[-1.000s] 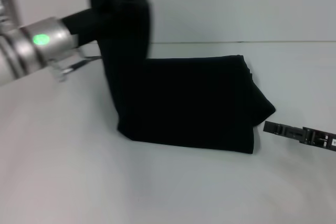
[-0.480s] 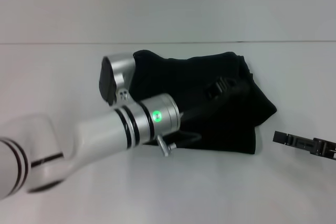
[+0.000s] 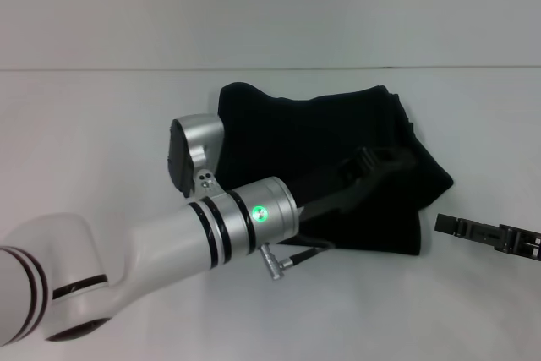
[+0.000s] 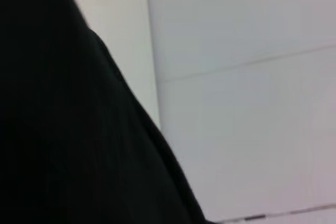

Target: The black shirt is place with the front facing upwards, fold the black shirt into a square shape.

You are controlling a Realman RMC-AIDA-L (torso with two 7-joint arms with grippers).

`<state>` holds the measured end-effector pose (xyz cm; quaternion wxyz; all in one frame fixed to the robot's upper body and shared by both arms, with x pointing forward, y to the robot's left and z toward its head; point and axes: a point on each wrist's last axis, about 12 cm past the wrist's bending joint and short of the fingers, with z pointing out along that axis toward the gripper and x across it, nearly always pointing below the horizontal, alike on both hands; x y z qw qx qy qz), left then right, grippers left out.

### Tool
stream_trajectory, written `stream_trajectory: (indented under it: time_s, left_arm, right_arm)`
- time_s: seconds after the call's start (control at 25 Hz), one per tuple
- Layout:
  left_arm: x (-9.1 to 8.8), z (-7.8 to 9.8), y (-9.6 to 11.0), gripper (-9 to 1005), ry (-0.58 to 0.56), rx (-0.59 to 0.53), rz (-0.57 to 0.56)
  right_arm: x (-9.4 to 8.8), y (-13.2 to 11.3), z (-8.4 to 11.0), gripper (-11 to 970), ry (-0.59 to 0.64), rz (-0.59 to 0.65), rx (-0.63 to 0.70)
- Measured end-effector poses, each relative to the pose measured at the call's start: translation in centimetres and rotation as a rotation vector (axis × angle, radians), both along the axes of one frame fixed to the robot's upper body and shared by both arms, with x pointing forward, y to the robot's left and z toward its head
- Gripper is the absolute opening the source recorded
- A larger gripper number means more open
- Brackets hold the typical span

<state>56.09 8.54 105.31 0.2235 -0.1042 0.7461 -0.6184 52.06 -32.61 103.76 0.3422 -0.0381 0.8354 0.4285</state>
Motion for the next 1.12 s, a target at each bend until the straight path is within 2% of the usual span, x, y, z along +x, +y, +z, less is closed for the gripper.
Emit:
stream_trajectory:
  time_s: [0.2, 0.36, 0.56, 0.8, 1.0, 1.12]
  left_arm:
    - [-0.7, 0.5, -0.6, 191, -0.031, -0.044, -0.043]
    - [-1.4, 0.3, -0.3, 289, -0.027, -0.08, -0.045]
    - [-2.1, -0.4, 0.4, 529, -0.004, -0.083, -0.029]
    - [-2.2, -0.9, 1.1, 733, -0.009, -0.056, -0.031]
    - [-1.7, 0.0, 3.5, 948, -0.152, -0.051, -0.086]
    - [-1.8, 0.6, 5.8, 949, -0.268, -0.01, -0.156]
  right_arm:
    - [0.0, 0.0, -0.1, 895, 0.001, -0.007, -0.005]
    - [0.1, -0.2, -0.3, 895, 0.004, -0.023, -0.02]
    - [0.0, -1.1, -0.3, 895, 0.007, -0.048, -0.041]
    - [-0.2, -2.3, -0.2, 894, 0.006, -0.089, -0.05]
    - [0.0, -3.2, 0.6, 894, 0.0, -0.122, -0.016]
    - [1.1, -3.2, 1.9, 894, 0.02, -0.117, 0.014]
